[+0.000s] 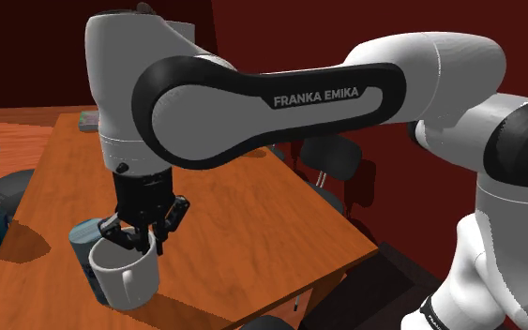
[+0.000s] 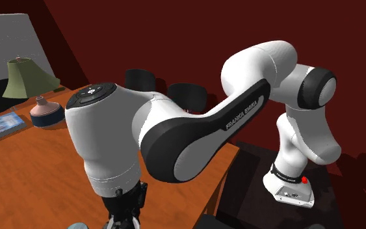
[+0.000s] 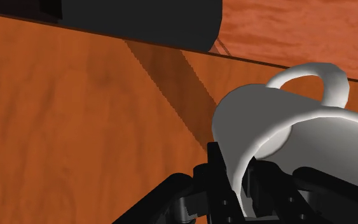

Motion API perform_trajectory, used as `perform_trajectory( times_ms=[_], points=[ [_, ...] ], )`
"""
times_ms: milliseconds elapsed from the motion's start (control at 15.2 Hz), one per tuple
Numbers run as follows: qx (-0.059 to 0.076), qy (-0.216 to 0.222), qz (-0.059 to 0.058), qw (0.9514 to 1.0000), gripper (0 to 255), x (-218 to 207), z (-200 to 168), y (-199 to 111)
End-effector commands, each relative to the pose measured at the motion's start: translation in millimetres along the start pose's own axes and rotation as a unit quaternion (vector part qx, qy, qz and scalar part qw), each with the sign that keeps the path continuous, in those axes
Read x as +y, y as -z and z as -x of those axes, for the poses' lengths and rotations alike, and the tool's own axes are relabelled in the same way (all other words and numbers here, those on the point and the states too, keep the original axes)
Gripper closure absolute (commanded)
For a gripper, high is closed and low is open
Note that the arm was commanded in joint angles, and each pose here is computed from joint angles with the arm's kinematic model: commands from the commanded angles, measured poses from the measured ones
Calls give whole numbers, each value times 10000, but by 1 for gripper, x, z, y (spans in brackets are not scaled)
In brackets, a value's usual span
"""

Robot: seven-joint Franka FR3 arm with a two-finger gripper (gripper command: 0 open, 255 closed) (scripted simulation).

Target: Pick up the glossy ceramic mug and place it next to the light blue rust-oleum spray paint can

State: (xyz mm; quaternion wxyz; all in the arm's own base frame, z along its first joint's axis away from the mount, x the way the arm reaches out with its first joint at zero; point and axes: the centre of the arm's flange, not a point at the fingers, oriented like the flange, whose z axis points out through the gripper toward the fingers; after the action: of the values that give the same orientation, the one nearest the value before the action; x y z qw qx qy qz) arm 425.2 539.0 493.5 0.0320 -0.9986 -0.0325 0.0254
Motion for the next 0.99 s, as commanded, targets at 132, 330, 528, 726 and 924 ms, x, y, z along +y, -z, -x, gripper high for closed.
perform_trajectory(
  times_ms=[132,330,528,726,924],
  points=[
    [2,1,-3,10000,255,1,-1,-22],
    [2,1,-3,10000,255,2,-1,-38],
    [2,1,-3,10000,255,3,-2,-54],
    [2,1,-3,10000,255,4,-3,-70],
    [2,1,-3,10000,255,5,-4,-85]
  ],
)
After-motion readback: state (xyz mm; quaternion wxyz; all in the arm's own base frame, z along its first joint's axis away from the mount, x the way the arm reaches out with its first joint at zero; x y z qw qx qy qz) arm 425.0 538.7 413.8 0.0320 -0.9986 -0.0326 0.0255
